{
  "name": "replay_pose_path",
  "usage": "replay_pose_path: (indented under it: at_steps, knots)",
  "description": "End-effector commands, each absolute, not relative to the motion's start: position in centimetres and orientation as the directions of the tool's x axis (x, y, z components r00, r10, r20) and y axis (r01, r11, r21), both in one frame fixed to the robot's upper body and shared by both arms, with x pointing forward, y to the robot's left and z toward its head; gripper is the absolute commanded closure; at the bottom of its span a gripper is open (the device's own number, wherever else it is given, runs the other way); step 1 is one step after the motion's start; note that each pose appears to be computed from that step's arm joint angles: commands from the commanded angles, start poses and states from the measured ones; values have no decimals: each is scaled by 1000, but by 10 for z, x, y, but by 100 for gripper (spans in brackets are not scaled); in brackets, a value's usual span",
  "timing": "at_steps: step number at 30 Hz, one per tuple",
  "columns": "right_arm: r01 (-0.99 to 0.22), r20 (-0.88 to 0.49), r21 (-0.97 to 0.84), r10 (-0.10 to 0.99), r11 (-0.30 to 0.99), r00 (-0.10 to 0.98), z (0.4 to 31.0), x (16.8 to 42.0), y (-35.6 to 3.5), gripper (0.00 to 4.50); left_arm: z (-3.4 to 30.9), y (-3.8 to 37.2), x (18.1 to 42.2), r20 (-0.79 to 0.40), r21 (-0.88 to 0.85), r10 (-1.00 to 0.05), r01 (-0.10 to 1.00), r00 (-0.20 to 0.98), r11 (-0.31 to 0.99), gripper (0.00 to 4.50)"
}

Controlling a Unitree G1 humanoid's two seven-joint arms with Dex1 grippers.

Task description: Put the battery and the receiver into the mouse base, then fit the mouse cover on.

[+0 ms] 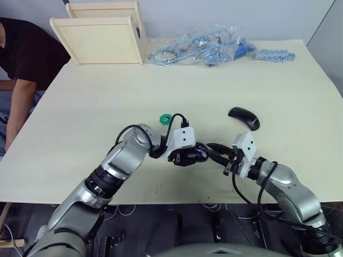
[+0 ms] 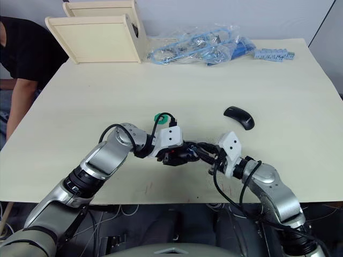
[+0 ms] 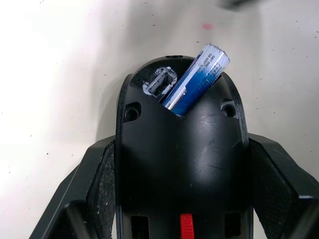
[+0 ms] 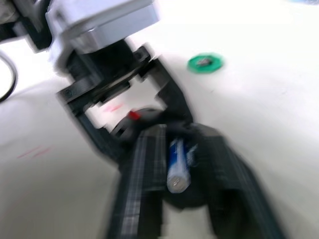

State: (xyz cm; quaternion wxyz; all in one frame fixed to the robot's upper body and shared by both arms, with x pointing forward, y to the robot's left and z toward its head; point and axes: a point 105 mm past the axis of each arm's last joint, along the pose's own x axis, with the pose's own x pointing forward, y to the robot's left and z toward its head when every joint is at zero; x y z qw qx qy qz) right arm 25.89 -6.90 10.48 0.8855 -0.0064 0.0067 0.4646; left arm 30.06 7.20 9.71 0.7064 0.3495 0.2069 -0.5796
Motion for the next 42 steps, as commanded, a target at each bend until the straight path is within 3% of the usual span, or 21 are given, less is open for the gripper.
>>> replay_pose_path:
  at_steps: [1, 11, 23, 30, 36, 39, 42]
  knots:
    - [-830, 59, -47, 831, 556, 554, 109, 255, -67, 446, 85, 74, 298, -723, 233, -650, 968, 233, 88, 151]
    - [-831, 108, -13, 827, 556, 552, 102, 259, -60, 446, 85, 75, 298, -726, 233, -645, 968, 237, 93, 151]
    - [-824, 60, -6, 823, 566, 565, 82, 261, -54, 446, 85, 76, 298, -727, 231, -645, 968, 236, 95, 151]
    - [-815, -113, 47, 814, 577, 570, 41, 265, -48, 446, 85, 76, 298, -728, 227, -644, 969, 236, 99, 151]
    - [-843, -303, 70, 816, 534, 492, 14, 259, -50, 446, 84, 75, 298, -727, 225, -645, 969, 236, 101, 151]
    - [-845, -282, 73, 824, 529, 491, 24, 260, -52, 446, 83, 74, 298, -726, 223, -646, 969, 235, 101, 151]
    - [-846, -174, 61, 841, 529, 513, 52, 266, -55, 446, 83, 74, 299, -726, 221, -647, 970, 235, 104, 151]
